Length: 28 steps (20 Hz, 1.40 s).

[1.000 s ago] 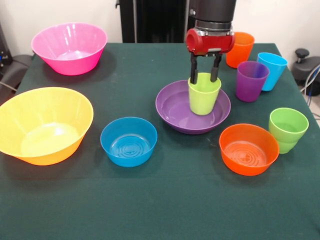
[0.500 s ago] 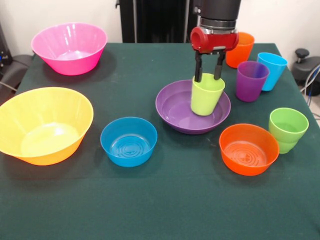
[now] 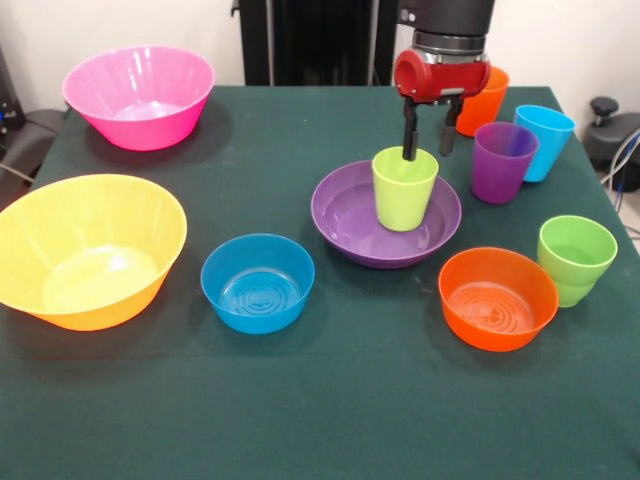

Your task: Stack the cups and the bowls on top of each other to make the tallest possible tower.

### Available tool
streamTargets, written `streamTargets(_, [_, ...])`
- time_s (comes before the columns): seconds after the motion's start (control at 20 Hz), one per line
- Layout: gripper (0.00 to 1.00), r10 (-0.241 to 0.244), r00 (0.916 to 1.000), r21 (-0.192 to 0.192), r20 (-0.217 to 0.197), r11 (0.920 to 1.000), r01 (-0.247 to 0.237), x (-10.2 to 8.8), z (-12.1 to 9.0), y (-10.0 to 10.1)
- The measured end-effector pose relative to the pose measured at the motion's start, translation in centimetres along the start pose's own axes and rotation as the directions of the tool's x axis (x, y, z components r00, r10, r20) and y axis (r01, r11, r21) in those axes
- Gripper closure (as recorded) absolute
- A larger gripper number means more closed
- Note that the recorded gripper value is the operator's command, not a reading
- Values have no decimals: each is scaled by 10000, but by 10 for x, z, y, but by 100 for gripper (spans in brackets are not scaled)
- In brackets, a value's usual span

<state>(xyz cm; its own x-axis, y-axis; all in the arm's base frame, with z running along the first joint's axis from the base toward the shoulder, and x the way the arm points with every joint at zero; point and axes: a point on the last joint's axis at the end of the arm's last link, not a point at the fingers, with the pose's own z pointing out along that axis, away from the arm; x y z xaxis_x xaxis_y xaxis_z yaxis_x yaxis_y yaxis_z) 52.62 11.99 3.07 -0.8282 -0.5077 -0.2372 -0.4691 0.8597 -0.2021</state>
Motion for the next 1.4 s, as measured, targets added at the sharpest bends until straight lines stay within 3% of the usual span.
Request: streamTargets(1.4, [0,-48,9998,299,175,9995,42,-9,-21,-12])
